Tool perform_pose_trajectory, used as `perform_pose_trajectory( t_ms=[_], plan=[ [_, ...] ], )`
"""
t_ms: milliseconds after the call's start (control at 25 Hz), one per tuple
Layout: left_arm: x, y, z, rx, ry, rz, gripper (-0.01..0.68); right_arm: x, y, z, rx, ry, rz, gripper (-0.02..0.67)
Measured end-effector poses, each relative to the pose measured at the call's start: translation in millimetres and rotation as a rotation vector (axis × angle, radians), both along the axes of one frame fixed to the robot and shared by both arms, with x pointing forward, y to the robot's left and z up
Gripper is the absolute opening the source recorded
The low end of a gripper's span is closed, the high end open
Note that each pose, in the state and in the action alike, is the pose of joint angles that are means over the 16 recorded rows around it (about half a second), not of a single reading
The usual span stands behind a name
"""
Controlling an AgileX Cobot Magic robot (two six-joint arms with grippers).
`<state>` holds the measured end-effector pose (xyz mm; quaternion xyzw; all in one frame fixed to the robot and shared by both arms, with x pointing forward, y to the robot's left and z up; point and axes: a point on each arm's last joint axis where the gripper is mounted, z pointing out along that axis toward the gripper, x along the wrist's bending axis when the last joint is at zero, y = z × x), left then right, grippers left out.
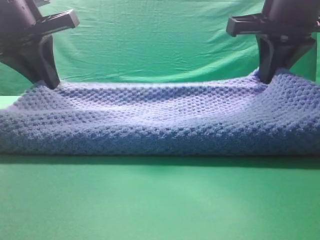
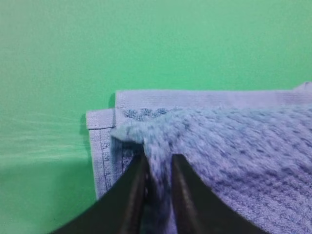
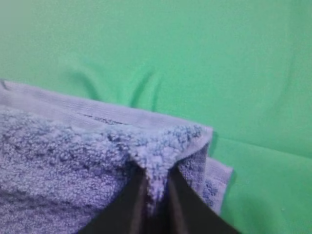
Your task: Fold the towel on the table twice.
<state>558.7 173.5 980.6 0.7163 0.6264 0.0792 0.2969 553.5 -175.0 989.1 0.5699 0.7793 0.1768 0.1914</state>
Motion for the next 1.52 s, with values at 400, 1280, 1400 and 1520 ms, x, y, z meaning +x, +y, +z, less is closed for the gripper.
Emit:
perform_pose_trajectory(
  t_ms=[400, 1280, 1400, 1520],
  plan=[
    [-5.3, -0.8, 41.1, -0.012, -0.049, -0.063, 0.441, -12.4, -7.9, 35.9, 0.018, -0.080, -0.003, 0.449],
    [-165.4, 50.1, 211.8, -0.090, -0.520, -0.204, 0.000, -160.0, -74.3, 168.5, 0.162, -0.379, -0.053, 0.000],
    [-192.5, 60.1, 206.8, -0.090, -0.563, -0.208, 0.000, -179.4, -81.1, 166.9, 0.183, -0.403, -0.037, 0.000],
    [-218.2, 69.7, 194.7, -0.092, -0.603, -0.204, 0.000, -197.0, -86.3, 160.8, 0.206, -0.427, -0.012, 0.000]
  ],
)
